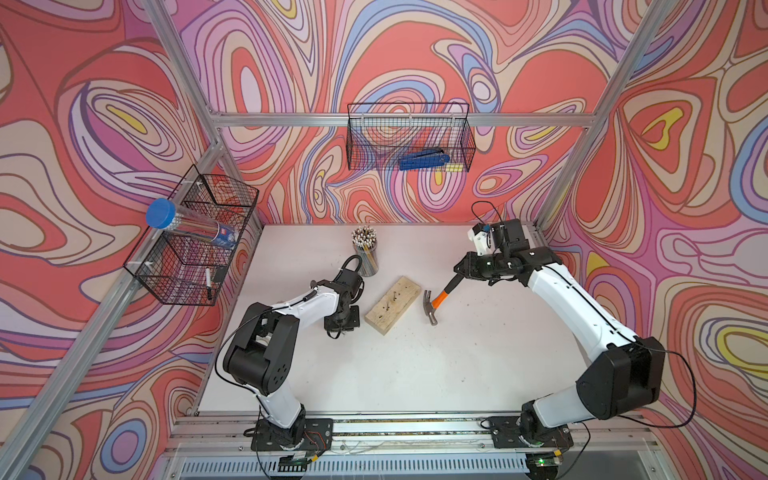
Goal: Use a claw hammer to pull out a nail
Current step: Place the nail at the center of the board.
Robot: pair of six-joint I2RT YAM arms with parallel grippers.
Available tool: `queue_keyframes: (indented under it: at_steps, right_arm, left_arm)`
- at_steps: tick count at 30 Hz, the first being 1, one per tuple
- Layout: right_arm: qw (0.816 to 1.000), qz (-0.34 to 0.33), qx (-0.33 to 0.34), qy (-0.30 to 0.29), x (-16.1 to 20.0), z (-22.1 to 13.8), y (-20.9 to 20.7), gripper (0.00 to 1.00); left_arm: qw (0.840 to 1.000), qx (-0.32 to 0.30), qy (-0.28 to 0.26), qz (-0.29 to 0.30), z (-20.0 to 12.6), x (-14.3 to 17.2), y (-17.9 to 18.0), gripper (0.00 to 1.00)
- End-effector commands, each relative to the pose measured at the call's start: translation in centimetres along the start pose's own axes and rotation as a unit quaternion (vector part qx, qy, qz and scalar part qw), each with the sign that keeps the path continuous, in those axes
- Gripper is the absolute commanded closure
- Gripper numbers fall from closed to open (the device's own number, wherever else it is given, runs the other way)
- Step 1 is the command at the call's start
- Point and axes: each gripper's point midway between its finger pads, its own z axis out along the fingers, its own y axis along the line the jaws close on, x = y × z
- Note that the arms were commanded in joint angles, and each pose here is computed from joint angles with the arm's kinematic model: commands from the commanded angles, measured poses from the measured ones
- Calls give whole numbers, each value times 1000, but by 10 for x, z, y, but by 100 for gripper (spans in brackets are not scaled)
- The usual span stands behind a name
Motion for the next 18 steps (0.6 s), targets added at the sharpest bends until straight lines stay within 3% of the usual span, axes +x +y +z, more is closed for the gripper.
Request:
queue_keyframes:
  at_steps: [1,8,18]
  right_arm:
    - [999,-15,-20,-40,-24,-14,15,100]
    - [999,-13,-4,-52,-33,-13,11,100]
    - [994,-34,57,-88,-67,-1,-10,100]
  left_arm:
    - [1000,-10,1,0,-9,-3,4,77]
    - [999,31,-5,-6,-28,2,-4,75]
    - [996,70,21,-47,-19,51,-8,73]
